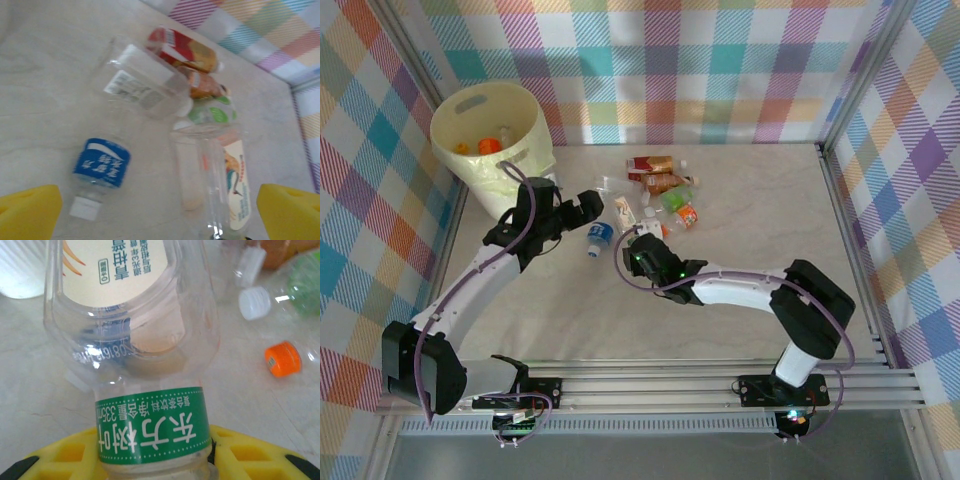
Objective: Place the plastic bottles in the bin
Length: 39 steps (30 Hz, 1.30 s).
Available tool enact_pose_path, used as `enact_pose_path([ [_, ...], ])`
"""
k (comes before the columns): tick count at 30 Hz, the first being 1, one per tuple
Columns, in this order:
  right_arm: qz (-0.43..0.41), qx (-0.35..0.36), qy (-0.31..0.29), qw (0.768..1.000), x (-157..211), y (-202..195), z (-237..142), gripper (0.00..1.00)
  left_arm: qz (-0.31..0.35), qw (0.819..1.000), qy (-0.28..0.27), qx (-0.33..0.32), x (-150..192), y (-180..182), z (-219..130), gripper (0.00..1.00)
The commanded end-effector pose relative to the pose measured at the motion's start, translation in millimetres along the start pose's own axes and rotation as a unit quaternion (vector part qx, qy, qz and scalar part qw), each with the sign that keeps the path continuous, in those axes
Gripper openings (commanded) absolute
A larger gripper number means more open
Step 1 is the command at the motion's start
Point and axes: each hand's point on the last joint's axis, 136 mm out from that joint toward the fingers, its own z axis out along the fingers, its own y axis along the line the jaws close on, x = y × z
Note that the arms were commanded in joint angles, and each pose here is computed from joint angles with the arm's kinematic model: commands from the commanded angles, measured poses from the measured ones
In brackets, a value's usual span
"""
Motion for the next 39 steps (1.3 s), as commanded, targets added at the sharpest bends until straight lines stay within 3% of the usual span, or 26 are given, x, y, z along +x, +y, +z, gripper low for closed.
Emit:
enact_pose_path([
  [1, -0.025, -0.061, -0.034, 0.997, -23, 18, -14, 0.26, 0.012, 0.995, -0.021, 0.095, -11, -39, -18, 1.00],
  [8, -0.051, -0.125, -0.047, 0.990, -37, 26, -34, 0.27, 0.009, 0.986, -0.032, 0.164, -17, -66, -34, 1.00],
  [19, -0.041, -0.208, -0.073, 0.975, -55, 47, -60, 0.28, -0.013, 0.989, 0.009, 0.146, -5, -62, -16, 1.00],
  [23, -0.024, -0.246, -0.073, 0.966, -62, 61, -68, 0.28, -0.018, 0.983, 0.018, 0.183, -1, -74, -12, 0.99],
  [27, -0.018, -0.269, -0.065, 0.961, -65, 71, -72, 0.29, -0.003, 0.970, 0.016, 0.244, 3, -92, -19, 0.87],
  [31, -0.014, -0.280, -0.062, 0.958, -65, 74, -75, 0.30, 0.013, 0.970, 0.010, 0.241, 5, -90, -22, 0.64],
  [34, -0.012, -0.289, -0.058, 0.955, -65, 76, -77, 0.33, 0.021, 0.971, 0.010, 0.240, 6, -90, -24, 0.55],
  [39, -0.004, -0.281, -0.058, 0.958, -66, 71, -78, 0.56, 0.020, 0.975, 0.004, 0.220, 5, -83, -22, 0.51],
])
